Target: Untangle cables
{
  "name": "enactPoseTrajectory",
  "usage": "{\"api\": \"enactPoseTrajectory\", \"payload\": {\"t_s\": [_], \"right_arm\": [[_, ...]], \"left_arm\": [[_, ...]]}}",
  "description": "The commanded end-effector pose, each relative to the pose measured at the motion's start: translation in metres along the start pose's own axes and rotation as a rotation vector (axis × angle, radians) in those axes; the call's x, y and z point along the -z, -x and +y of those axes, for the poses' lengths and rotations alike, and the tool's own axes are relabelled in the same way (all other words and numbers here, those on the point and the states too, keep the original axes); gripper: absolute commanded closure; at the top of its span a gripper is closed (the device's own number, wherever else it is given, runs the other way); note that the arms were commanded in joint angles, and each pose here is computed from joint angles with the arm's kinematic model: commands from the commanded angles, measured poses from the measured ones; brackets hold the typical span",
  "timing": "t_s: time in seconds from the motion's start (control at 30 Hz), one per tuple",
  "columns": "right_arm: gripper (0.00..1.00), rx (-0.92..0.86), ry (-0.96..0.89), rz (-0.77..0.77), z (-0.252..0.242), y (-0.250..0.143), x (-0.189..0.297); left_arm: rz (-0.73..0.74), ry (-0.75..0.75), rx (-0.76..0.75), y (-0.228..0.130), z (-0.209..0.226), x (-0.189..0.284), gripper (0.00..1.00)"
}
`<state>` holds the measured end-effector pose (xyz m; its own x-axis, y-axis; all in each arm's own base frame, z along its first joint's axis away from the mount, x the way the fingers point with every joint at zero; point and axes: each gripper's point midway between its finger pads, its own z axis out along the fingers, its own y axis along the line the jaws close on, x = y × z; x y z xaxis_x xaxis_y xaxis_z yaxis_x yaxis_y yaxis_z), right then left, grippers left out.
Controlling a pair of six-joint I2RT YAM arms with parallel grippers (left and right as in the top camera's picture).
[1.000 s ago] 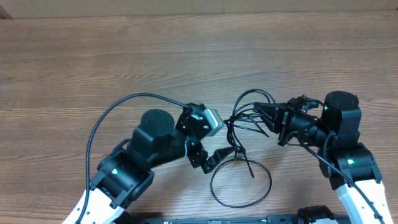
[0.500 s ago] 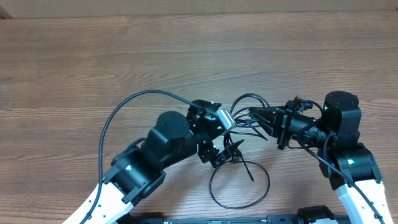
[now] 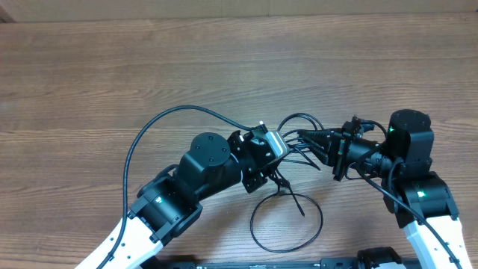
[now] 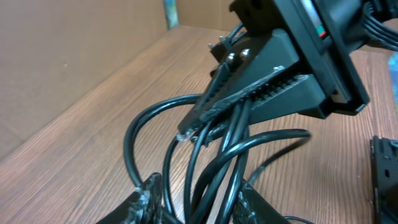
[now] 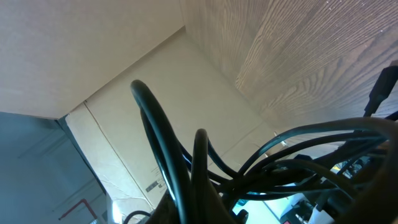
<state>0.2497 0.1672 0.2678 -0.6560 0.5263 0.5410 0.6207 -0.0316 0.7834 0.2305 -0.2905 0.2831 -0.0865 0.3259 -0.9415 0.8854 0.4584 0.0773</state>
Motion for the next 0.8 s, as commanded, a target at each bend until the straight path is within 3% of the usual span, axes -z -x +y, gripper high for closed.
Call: {"api": "enactPoseTrajectory", "payload": {"t_s": [0.0, 0.07, 0.2, 0.33, 0.43, 0.47, 0.53, 0.67, 0.77], "right_arm": [[0.96, 0.026, 0.008, 0.035, 0.004, -0.011, 0.003], [0.96, 0.026, 0.006, 0.042, 0.004, -0.013, 0.003], [0.96, 0.029, 0.004, 0.053, 0.004, -0.014, 0.003], [0.96, 0.046, 0.004, 0.053, 0.004, -0.014, 0.003], [0.96, 0.048, 0.004, 0.053, 0.003, -0.014, 0.003], [0.96, 0.048, 0.004, 0.052, 0.003, -0.014, 0.003], [0.95, 0.052, 0.004, 0.052, 0.003, -0.014, 0.003], [0.75, 0.1, 0.007, 0.035, 0.004, -0.011, 0.002], [0.4, 0.164, 0.011, 0.014, 0.004, -0.008, 0.002]], "left_arm": [[0.005, -0.067, -0.004, -0.001, -0.011, -0.007, 0.56], [0.015, -0.069, -0.001, -0.004, -0.011, -0.011, 0.43], [0.018, -0.069, -0.001, -0.006, -0.01, -0.015, 0.42], [-0.017, -0.063, -0.011, 0.003, -0.008, -0.016, 0.63], [-0.045, -0.057, -0.02, 0.01, -0.007, -0.016, 0.91], [-0.049, -0.056, -0.021, 0.011, -0.007, -0.016, 0.96], [-0.049, -0.056, -0.02, 0.011, -0.007, -0.016, 0.96], [-0.045, -0.055, -0.005, 0.01, -0.006, -0.016, 0.96], [-0.038, -0.023, 0.047, 0.009, 0.0, -0.016, 0.96]]}}
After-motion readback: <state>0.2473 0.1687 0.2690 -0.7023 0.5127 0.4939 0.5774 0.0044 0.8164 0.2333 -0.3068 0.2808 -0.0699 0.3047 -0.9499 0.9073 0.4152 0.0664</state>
